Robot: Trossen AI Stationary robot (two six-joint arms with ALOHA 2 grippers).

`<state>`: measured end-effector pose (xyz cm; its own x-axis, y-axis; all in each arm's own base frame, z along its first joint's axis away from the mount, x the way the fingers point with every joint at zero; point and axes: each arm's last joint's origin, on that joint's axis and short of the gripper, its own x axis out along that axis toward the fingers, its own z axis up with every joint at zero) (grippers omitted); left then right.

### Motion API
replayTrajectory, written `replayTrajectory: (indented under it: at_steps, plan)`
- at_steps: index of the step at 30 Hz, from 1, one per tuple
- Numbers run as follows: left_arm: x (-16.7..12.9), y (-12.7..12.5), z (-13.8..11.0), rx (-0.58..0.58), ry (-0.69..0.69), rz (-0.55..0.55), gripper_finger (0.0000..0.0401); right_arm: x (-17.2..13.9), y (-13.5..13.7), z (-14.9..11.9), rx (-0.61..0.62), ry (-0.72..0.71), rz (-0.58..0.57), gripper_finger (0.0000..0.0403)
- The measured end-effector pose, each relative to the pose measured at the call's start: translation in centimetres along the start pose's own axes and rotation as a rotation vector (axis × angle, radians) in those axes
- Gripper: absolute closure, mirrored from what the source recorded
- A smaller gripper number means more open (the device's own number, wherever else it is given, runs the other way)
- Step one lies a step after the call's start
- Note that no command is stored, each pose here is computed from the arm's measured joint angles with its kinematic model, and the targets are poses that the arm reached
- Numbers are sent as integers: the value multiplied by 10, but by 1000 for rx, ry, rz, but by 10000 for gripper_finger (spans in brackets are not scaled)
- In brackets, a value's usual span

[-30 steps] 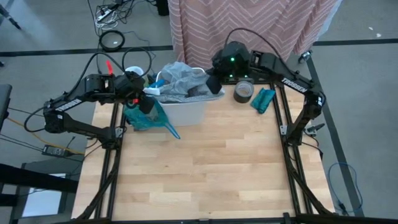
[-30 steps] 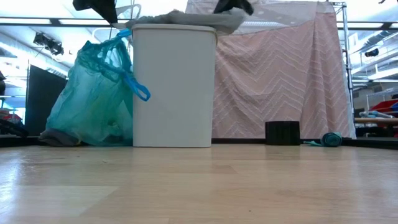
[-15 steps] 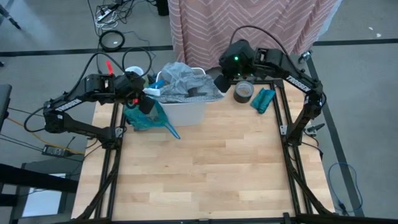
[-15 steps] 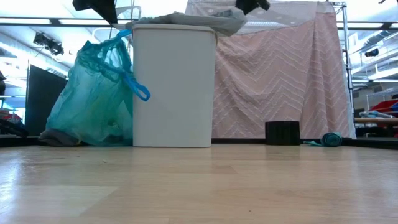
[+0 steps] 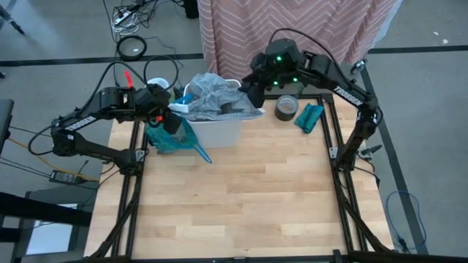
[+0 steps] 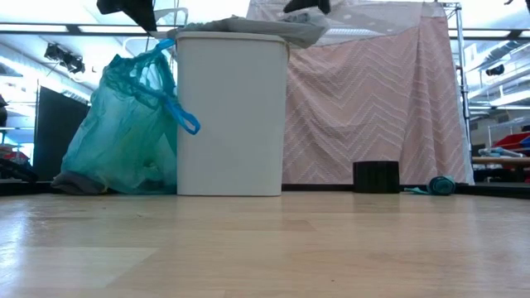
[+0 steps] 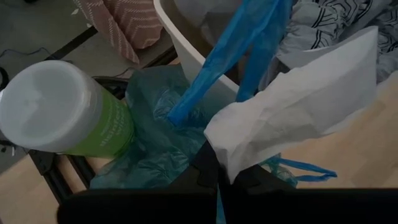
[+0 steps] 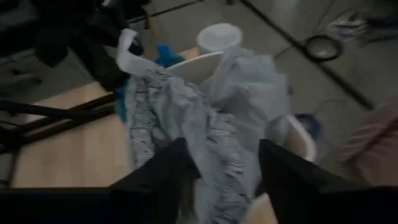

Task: Place trash/remove bag and relplace
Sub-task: Insert the gray trash bag into the trash bin

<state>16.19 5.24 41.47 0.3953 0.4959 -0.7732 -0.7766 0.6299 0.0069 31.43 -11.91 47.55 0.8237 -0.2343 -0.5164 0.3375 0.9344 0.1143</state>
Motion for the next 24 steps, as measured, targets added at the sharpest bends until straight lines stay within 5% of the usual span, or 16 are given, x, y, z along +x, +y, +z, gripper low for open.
replayTrajectory:
  at_steps: [4, 10, 19, 24]
  plan:
    - [0, 0, 0, 0, 1, -3, 393, 16, -3, -2, 49, 30, 34, 174]
    - [0, 0, 0, 22, 1, -3, 393, 28, -4, -6, 54, 75, 28, 173]
    - [0, 0, 0, 22, 1, -3, 393, 29, -5, -11, 15, 123, -4, 222]
    - [0, 0, 0, 23, 1, -3, 393, 28, -6, -14, 4, 153, -10, 315]
